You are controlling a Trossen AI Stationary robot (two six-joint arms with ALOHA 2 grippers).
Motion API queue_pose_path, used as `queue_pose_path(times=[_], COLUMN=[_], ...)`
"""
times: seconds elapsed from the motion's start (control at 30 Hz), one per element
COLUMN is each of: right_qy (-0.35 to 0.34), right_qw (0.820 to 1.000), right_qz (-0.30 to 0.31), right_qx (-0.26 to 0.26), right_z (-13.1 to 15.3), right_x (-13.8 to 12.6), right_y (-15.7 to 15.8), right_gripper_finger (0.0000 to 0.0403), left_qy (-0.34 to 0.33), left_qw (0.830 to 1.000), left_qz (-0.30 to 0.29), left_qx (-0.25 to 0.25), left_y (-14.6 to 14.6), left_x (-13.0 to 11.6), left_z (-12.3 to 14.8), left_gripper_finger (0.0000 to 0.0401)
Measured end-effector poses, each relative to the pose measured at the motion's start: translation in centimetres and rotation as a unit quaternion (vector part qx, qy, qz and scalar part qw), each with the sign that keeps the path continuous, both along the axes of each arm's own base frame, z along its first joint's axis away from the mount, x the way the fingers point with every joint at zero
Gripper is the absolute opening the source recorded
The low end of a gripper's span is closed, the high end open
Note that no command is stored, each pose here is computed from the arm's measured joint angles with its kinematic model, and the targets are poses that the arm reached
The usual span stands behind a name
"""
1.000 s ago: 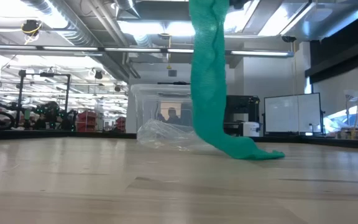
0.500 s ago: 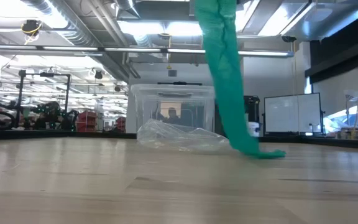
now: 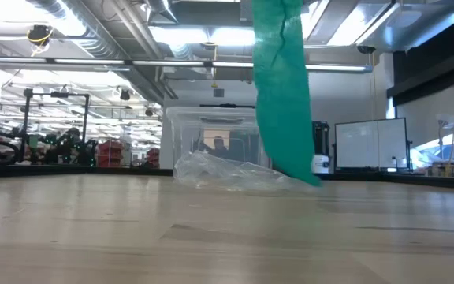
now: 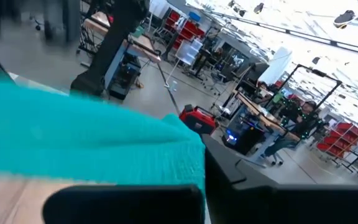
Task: Roll bandage
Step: Roll the green bandage
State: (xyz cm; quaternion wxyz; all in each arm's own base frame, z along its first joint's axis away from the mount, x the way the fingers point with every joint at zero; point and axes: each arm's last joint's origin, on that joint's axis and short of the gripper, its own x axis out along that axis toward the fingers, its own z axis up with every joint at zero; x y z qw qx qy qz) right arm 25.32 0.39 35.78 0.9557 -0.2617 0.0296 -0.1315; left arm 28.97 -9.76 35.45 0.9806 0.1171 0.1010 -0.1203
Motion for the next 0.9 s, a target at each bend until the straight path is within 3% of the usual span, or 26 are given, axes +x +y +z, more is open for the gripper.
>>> queue_pose_path(times=[0.3,0.6,0.9], right_qy=[-0.004,-0.006,0.065], right_qw=[0.999,0.99,0.987], right_qz=[0.031,0.131,0.143], right_qx=[0.019,0.052,0.03], right_z=[3.1,3.7,2.3], right_x=[-0.3,-0.5,-0.6], right_y=[0.2,2.1,3.8], right_gripper_finger=[0.0003,0.0002,0.0013], left_qy=[0.049,0.094,0.068], left_qw=[0.986,0.943,0.913], left_qz=[0.157,0.314,0.401], left_qx=[-0.035,-0.056,-0.037], left_y=[3.8,8.3,10.4], left_x=[0.6,0.4,-0.6], left_z=[-4.5,-6.1,-5.0], left_gripper_finger=[0.0003,0.0002,0.0002])
